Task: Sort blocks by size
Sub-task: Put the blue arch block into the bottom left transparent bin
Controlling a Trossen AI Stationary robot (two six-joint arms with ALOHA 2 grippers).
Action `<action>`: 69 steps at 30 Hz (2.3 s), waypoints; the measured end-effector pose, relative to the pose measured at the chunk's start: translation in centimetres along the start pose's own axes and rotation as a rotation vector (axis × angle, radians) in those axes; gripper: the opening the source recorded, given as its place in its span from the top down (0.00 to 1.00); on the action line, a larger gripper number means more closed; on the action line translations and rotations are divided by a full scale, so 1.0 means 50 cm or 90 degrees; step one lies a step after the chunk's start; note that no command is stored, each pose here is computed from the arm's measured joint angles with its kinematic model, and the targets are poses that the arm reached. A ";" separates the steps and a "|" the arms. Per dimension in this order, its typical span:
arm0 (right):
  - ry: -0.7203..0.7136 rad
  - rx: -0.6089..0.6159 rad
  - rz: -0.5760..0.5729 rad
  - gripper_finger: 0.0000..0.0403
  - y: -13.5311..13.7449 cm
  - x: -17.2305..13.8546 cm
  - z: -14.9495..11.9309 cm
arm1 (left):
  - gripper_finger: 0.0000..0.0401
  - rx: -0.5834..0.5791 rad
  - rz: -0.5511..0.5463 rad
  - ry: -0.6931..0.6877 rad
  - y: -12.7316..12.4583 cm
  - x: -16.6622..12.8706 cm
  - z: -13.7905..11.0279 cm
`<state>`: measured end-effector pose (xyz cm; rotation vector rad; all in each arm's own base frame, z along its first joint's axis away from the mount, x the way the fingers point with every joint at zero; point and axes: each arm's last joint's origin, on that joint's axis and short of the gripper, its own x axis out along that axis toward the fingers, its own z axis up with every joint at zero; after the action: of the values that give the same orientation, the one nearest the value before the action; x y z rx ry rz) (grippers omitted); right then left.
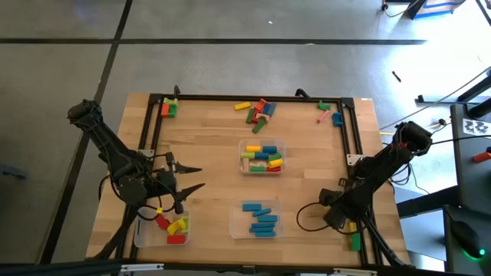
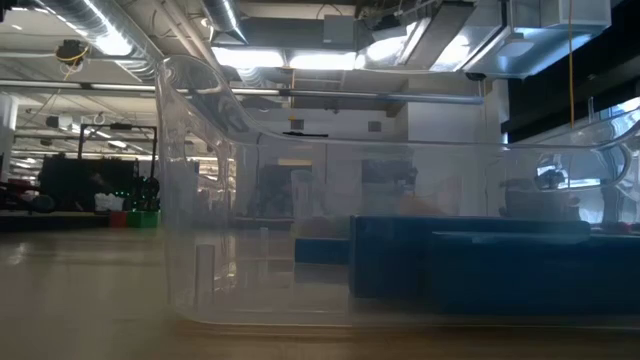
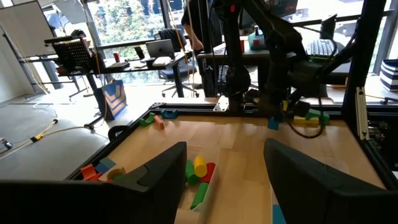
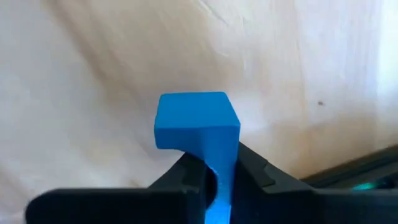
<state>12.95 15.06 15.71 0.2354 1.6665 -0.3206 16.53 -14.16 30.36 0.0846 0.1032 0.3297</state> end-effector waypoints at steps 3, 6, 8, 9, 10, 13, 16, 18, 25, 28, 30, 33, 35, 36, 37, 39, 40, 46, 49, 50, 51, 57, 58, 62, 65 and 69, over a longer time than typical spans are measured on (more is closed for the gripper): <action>-0.017 -0.011 0.030 0.90 0.018 -0.024 0.006 | 0.48 0.000 0.000 0.000 0.000 0.000 0.000; -0.034 -0.027 0.057 0.92 0.034 -0.051 0.011 | 0.48 0.000 0.000 0.000 0.000 0.000 0.000; -0.058 -0.032 0.073 0.91 0.045 -0.071 0.015 | 0.48 0.000 0.000 0.000 0.000 0.000 0.000; -0.072 -0.035 0.080 0.90 0.050 -0.082 0.017 | 0.48 0.000 0.000 0.000 0.000 0.000 0.000; -0.090 -0.035 0.087 0.89 0.055 -0.093 0.020 | 0.48 0.000 0.000 0.000 0.000 0.000 0.000; -0.153 -0.025 0.115 0.87 0.071 -0.127 0.032 | 0.48 0.000 0.000 0.000 0.000 0.000 0.000; -0.214 -0.011 0.158 0.89 0.085 -0.164 0.052 | 0.48 0.000 0.000 0.000 0.000 0.000 0.000; -0.266 -0.020 0.185 0.91 0.093 -0.187 0.068 | 0.48 0.000 0.000 0.000 0.000 0.000 0.000; -0.480 -0.074 0.251 0.88 0.119 -0.238 0.127 | 0.48 0.000 0.000 0.000 0.000 0.000 0.000; -0.538 -0.108 0.251 0.88 0.131 -0.240 0.153 | 0.48 0.003 0.000 0.001 0.000 0.000 0.000; -0.575 -0.128 0.256 0.89 0.142 -0.240 0.176 | 0.48 0.005 0.000 0.001 0.000 0.000 -0.001; -0.632 -0.156 0.266 0.90 0.161 -0.236 0.210 | 0.48 0.005 0.000 0.001 0.000 0.000 -0.001; -0.674 -0.178 0.270 0.90 0.175 -0.231 0.233 | 0.48 0.005 0.000 0.001 0.000 0.000 -0.001; -0.697 -0.188 0.271 0.90 0.182 -0.228 0.246 | 0.48 0.005 0.000 0.001 0.000 0.000 -0.001; -0.722 -0.199 0.274 0.89 0.190 -0.225 0.258 | 0.48 0.005 0.000 0.001 0.000 0.000 -0.001; -0.766 -0.217 0.280 0.88 0.204 -0.216 0.283 | 0.48 0.005 0.000 0.001 0.000 0.000 -0.001; -0.788 -0.229 0.281 0.88 0.210 -0.211 0.295 | 0.48 0.005 0.000 0.001 0.000 0.000 -0.001; -0.914 -0.246 0.275 0.90 0.226 -0.184 0.367 | 0.48 0.008 0.000 0.003 0.000 0.000 -0.002; -0.926 -0.237 0.255 0.89 0.229 -0.171 0.405 | 0.48 0.013 0.000 0.005 0.000 0.000 -0.003; -0.927 -0.231 0.250 0.89 0.230 -0.169 0.418 | 0.48 0.014 0.000 0.005 0.000 0.000 -0.003; -0.926 -0.226 0.245 0.89 0.231 -0.167 0.432 | 0.48 0.015 0.001 0.006 0.000 0.000 -0.004; -0.929 -0.216 0.231 0.89 0.253 -0.148 0.519 | 0.48 0.011 0.006 0.006 0.003 0.003 -0.003; -0.928 -0.218 0.233 0.89 0.257 -0.143 0.532 | 0.48 0.011 0.007 0.006 0.003 0.003 -0.003; -0.929 -0.227 0.251 0.89 0.279 -0.126 0.584 | 0.48 0.009 0.009 0.006 0.004 0.005 -0.003; -0.936 -0.229 0.267 0.89 0.299 -0.117 0.615 | 0.48 0.009 0.010 0.006 0.004 0.005 -0.003; -0.958 -0.227 0.266 0.89 0.326 -0.112 0.653 | 0.48 0.009 0.010 0.006 0.004 0.005 -0.003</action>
<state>49.63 19.32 16.78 0.0196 0.1460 0.1431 16.71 -13.88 30.19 0.0973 0.1148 0.3450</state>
